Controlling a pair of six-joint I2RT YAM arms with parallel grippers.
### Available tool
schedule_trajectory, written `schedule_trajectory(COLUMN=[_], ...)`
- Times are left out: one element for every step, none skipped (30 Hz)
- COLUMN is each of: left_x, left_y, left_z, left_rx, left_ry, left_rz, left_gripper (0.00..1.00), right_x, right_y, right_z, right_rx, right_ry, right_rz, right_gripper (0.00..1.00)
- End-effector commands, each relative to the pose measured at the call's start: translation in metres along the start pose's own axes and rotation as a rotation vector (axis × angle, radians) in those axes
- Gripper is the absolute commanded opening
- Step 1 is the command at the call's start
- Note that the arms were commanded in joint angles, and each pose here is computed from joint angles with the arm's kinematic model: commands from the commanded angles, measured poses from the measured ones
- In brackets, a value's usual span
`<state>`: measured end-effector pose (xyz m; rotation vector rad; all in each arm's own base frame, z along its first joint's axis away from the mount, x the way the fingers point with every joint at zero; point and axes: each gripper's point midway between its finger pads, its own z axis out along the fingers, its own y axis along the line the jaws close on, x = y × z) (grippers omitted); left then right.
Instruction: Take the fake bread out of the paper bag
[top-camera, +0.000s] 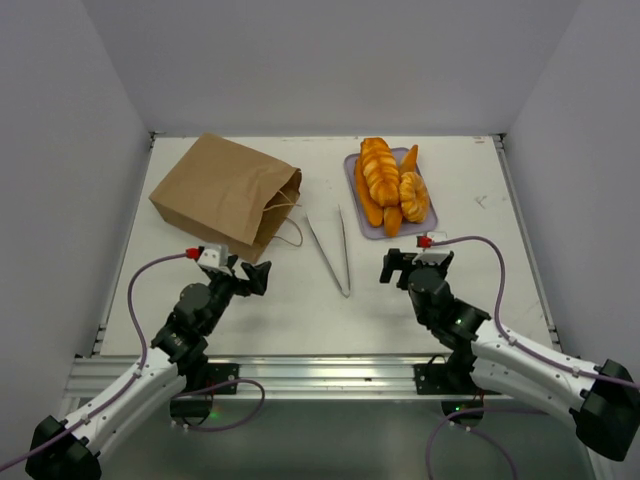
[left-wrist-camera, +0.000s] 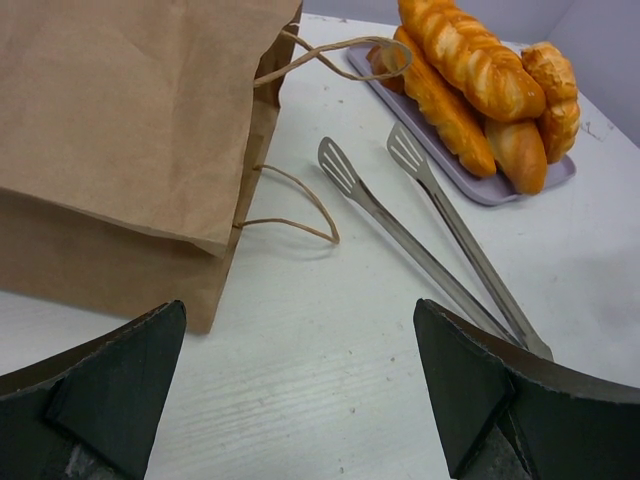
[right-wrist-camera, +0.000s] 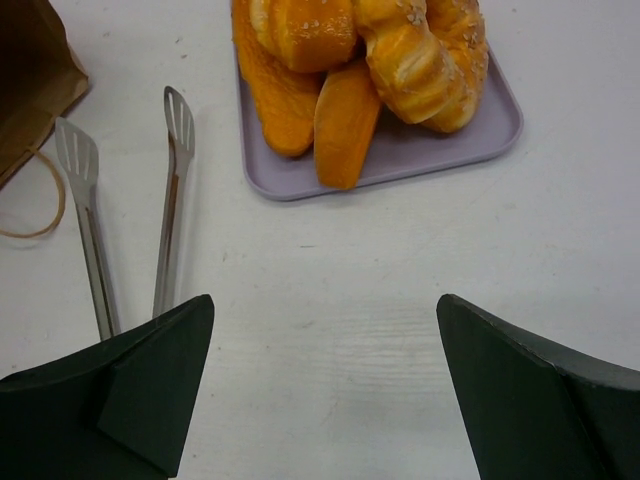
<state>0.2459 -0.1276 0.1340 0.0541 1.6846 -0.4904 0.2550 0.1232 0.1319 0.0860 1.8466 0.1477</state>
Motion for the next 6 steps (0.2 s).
schedule_trajectory(left_x=[-0.013, -0.013, -0.0127, -0.0127, -0.0125, -0.0123], left_y=[-0.0026, -0.0026, -0.0024, -0.0024, -0.0028, -0.0023], left_z=[0.0018, 0.0018, 0.0019, 0.0019, 0.0017, 0.0018], left_rx=[0.007, 0.007, 0.007, 0.007, 0.008, 0.006], left_ry=[-0.057, -0.057, -0.056, -0.056, -0.055, -0.054], left_rz=[-0.019, -0.019, -0.019, -0.019, -0.019, -0.02], left_gripper=[1.0, 1.0, 1.0, 1.0, 1.0, 1.0], right_x=[-0.0276, -0.0273, -0.027, -0.0296, -0.029, -0.0292], right_y=[0.0016, 0.0014, 0.0011, 0.0007, -0.0007, -0.0017], right_z=[0.0001, 0.0, -0.0001, -0.0004, -0.0005, -0.0005], right_rx=[0.032, 0.032, 0.033, 0.039, 0.047, 0.054], right_ry=[-0.075, -0.075, -0.073, -0.075, -0.071, -0.074], right_rz=[0.083, 0.083, 0.078, 0.08, 0.078, 0.086], right_gripper=[0.99, 0.99, 0.99, 0.99, 0.99, 0.99])
